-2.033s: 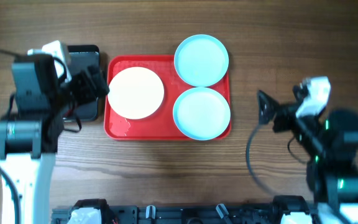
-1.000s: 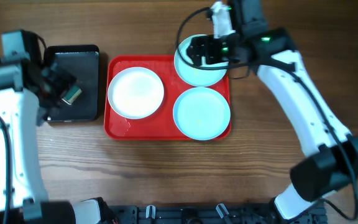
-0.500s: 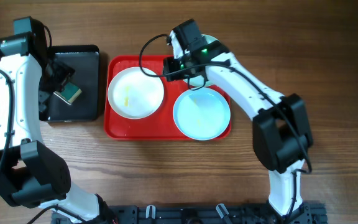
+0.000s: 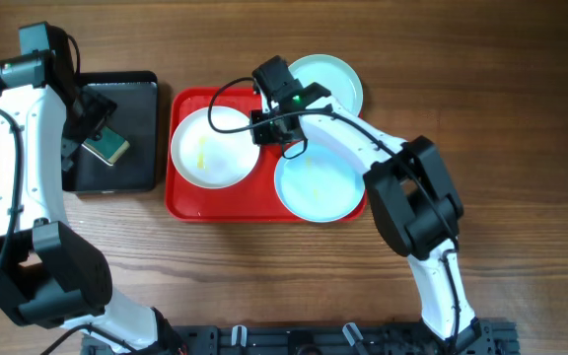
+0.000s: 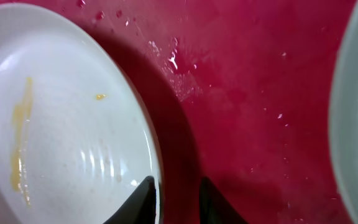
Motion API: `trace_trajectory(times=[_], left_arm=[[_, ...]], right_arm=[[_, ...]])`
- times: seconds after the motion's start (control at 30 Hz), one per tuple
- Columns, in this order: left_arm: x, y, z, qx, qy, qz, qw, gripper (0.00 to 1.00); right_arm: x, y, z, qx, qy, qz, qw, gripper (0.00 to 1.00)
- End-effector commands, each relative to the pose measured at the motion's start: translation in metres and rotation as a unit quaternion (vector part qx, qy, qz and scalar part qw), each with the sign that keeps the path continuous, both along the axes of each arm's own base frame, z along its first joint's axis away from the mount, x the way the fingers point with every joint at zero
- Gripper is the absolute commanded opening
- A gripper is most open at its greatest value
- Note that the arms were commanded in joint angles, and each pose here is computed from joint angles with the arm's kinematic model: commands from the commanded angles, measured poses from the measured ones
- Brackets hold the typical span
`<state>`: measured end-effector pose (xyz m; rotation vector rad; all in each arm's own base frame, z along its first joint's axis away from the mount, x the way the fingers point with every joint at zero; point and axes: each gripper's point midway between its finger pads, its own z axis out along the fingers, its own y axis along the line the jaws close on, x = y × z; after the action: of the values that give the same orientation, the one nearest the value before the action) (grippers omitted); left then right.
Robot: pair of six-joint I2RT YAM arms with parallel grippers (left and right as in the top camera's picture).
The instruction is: Clean dirty plates on tray and stack at the side
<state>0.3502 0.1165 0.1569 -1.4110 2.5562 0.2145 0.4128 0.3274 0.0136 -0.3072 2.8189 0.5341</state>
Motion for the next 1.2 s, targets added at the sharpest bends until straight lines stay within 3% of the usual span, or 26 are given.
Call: trace_trajectory(times=[0.0,0.17,0.4,0.6,0.93,1.07,1.17], left_arm=[[0.006,0.007,-0.006,0.009,0.000,0.017,1.000,0.91],[0.016,0.010,-0.025,0.006,0.007,0.033,0.999,0.85],[0.035,0.015,-0.063,0.002,0.013,0.052,0.999,0.84],[0.059,0.021,-0.096,0.015,0.023,-0.028,0.999,0.89],[0.072,0.029,-0.141,0.023,0.038,-0.037,0.998,0.89],[0.073,0.031,-0.141,0.025,0.035,-0.036,0.998,0.79],[0.073,0.034,-0.140,0.032,0.037,-0.035,0.998,0.58]], right_arm=[[0.000,0.006,-0.009,-0.005,0.001,-0.006,1.000,0.24],[0.001,0.005,-0.011,-0.007,0.004,-0.016,1.000,0.15],[0.000,0.004,-0.011,-0.008,0.005,-0.016,1.000,0.15],[0.000,0.004,-0.011,-0.008,0.005,-0.016,1.000,0.15],[0.000,0.004,-0.011,-0.008,0.005,-0.016,1.000,0.15],[0.000,0.004,-0.011,-0.008,0.005,-0.016,1.000,0.15],[0.000,0.004,-0.011,-0.008,0.005,-0.016,1.000,0.15]])
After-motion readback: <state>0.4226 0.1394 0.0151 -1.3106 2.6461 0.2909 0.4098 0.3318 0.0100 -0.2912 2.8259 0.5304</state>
